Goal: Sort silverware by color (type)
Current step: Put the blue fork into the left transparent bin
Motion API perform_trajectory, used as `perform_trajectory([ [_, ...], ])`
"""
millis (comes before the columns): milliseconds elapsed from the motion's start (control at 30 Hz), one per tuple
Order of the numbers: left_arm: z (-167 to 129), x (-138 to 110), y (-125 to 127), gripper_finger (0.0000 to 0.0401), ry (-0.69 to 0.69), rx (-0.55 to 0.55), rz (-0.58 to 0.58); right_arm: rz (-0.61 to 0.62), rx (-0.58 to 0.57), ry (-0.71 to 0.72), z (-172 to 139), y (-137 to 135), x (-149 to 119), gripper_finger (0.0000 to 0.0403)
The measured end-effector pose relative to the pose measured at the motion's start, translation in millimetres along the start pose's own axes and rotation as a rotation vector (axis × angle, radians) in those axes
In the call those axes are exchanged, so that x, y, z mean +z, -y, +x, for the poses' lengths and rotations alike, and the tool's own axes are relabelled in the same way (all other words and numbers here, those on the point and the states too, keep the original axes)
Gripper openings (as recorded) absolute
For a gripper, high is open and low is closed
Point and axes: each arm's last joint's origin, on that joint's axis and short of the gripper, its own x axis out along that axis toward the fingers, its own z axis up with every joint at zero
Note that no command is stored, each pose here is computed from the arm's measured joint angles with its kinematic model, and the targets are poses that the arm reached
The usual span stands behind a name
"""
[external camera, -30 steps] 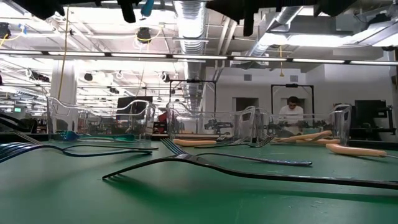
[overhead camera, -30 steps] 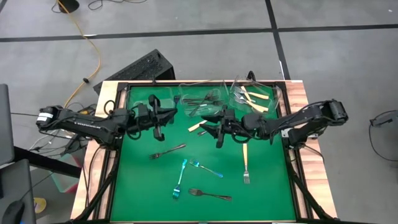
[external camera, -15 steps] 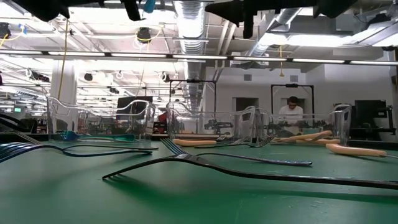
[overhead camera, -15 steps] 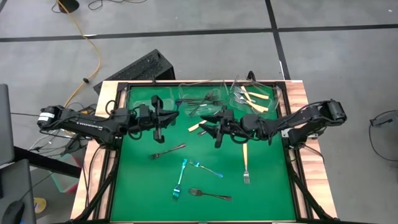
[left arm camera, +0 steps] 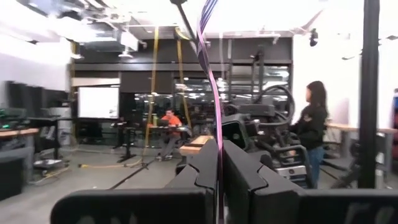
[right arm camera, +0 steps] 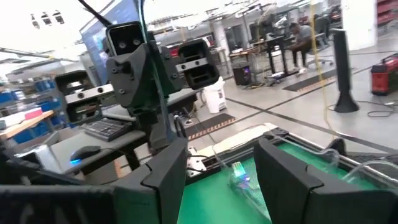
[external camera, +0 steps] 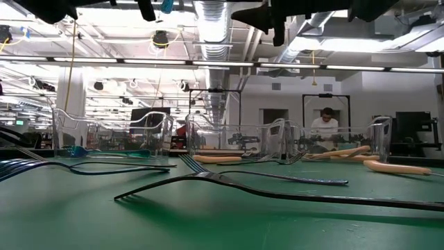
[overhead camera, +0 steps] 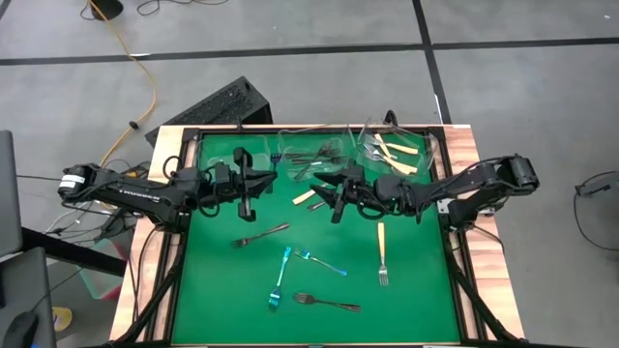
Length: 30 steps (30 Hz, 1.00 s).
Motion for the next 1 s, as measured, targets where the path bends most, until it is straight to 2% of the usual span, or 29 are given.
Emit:
perform_trajectory([
  [167,-2.0,-1.6,-1.0,0.0000,0.011,0.022,-0.017,-0.075,-0.075,0.022,0.6,3.9,1.6,0.0205],
  [400,-23.8,-18.5,-6.6,0.0000,0.090,0.091,-0.066,-0.097,-0.100,0.026,4.9,16.4,4.8,0.0205],
  [533,-29.3,-18.7,-6.1,0.0000,0.136,0.059,-0.097,-0.088,-0.034,0.007,12.9,25.2,5.2,0.0205],
  [767,-29.2,-20.1,-6.3,0.0000,0.123,0.077,-0.061,-0.148,0.126,-0.112,70.6,20.7,-9.6,0.0207],
  [933,-29.6,-17.5,-6.0,0.0000,0.147,0.062,-0.043,-0.223,0.170,-0.144,102.5,13.1,-1.6,0.0213],
  [1000,-29.7,-16.5,-5.6,0.0000,0.157,0.048,-0.031,-0.222,0.222,-0.142,113.7,10.7,2.8,0.0215],
])
